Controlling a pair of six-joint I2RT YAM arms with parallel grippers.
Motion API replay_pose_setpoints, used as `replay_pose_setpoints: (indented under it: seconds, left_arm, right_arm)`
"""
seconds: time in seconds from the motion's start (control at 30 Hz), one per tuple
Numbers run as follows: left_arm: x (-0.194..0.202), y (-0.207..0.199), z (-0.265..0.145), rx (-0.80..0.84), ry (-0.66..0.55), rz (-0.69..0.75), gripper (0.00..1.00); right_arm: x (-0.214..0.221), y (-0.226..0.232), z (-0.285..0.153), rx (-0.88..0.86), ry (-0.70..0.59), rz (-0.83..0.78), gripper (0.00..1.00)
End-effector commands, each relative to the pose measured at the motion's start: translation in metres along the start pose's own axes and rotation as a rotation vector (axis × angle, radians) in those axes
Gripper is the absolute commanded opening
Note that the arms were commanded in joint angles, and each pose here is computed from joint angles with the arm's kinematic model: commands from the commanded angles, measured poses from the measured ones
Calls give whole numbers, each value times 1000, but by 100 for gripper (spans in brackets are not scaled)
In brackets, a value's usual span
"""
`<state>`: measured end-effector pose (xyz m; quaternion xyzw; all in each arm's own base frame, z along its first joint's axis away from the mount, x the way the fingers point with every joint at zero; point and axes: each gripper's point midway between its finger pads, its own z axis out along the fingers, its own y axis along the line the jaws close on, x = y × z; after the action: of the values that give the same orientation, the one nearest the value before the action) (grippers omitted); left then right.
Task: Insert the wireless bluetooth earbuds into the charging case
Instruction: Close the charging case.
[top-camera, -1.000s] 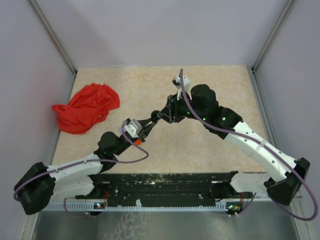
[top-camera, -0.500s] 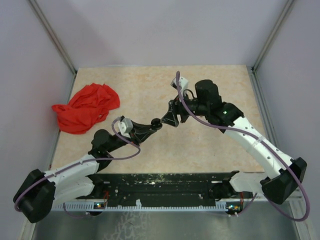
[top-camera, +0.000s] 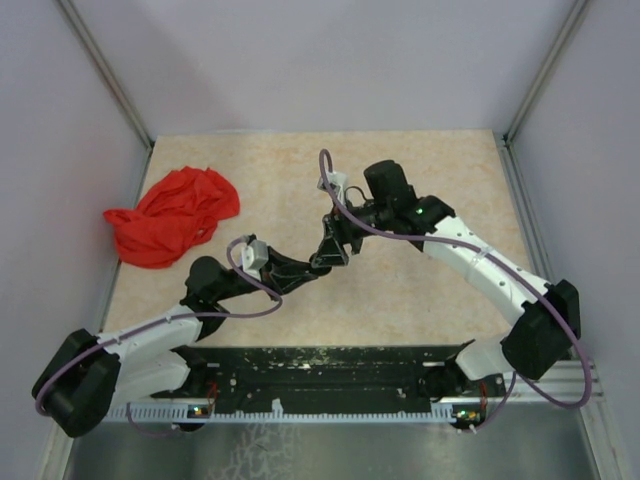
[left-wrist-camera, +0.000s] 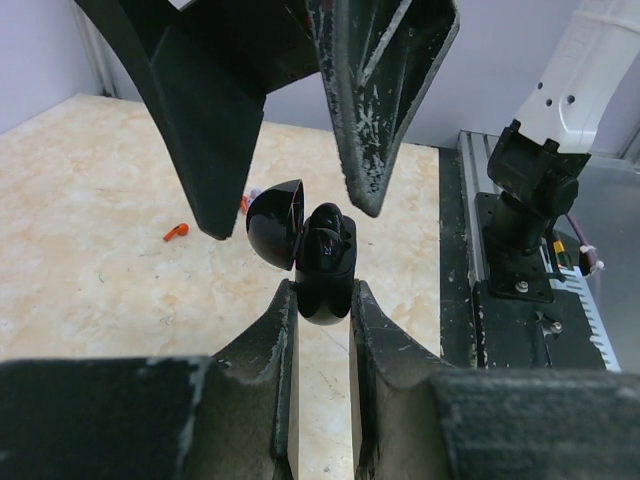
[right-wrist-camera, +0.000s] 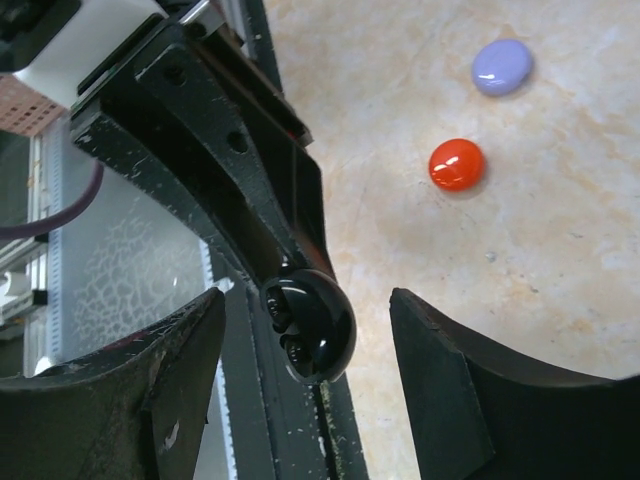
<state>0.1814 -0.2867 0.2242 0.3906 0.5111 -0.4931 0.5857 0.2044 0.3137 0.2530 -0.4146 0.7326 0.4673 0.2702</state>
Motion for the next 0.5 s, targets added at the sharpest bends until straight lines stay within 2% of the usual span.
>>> replay_pose_setpoints:
  seconds: [0.0,0.13,0.47]
  left_arm:
    - [-21,-3,4,34,-52,38,0]
    - [-19,-1,4,29,-52,26,0]
    - [-5,21,4,-82,9,-39,0]
  right_arm:
    - [-15,25,-4,-134,-23,-68,64]
    - [-10,25,-4,-139,-7,-64,53]
    - [-15,44,-18,-164,-38,-132,50]
